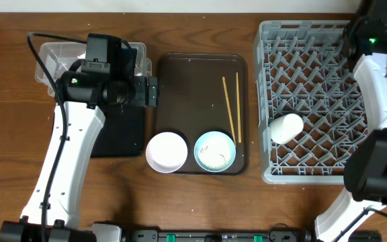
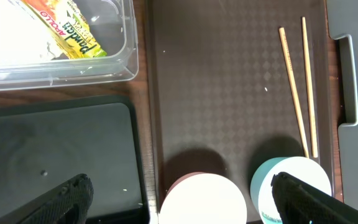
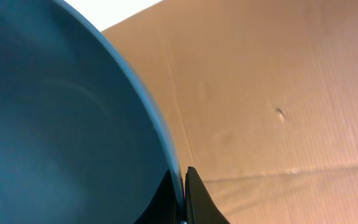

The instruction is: Sort waste into correct bins and load items into the dishwasher rack

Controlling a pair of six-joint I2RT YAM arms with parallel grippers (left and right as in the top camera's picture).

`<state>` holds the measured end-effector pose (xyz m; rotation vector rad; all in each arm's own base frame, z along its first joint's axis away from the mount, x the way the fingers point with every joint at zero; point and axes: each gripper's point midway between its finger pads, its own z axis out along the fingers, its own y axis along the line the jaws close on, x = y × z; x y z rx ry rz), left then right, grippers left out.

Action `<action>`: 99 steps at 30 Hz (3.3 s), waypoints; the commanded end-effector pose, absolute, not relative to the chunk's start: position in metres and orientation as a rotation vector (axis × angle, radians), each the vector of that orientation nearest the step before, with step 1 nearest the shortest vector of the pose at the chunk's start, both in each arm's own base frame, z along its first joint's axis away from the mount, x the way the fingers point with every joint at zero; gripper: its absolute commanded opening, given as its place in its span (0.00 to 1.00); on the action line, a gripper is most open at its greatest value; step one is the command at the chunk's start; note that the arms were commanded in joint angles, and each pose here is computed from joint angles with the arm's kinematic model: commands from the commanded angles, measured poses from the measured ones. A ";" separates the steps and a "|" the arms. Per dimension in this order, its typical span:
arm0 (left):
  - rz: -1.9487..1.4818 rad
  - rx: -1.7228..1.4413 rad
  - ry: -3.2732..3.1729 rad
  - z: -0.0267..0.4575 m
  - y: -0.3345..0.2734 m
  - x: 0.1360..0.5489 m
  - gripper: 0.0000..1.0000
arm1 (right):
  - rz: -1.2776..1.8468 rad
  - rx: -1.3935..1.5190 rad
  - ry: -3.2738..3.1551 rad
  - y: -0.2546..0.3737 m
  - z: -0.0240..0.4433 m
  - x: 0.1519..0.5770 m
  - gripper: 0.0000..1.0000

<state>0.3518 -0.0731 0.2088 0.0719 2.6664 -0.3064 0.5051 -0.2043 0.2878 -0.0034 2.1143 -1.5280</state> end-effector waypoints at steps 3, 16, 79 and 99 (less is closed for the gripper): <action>-0.286 0.078 2.666 0.209 -0.070 0.353 0.94 | -1.560 -0.121 2.130 -0.206 0.284 0.514 0.01; -0.286 0.078 2.666 0.209 -0.070 0.353 0.95 | -1.607 -0.104 2.161 -0.224 0.275 0.508 0.01; -0.286 0.078 2.666 0.209 -0.070 0.353 0.95 | 0.727 -0.530 2.088 0.137 0.321 0.440 0.94; -0.286 0.078 2.666 0.209 -0.070 0.353 0.95 | 0.675 -0.538 2.678 0.225 0.161 0.401 0.66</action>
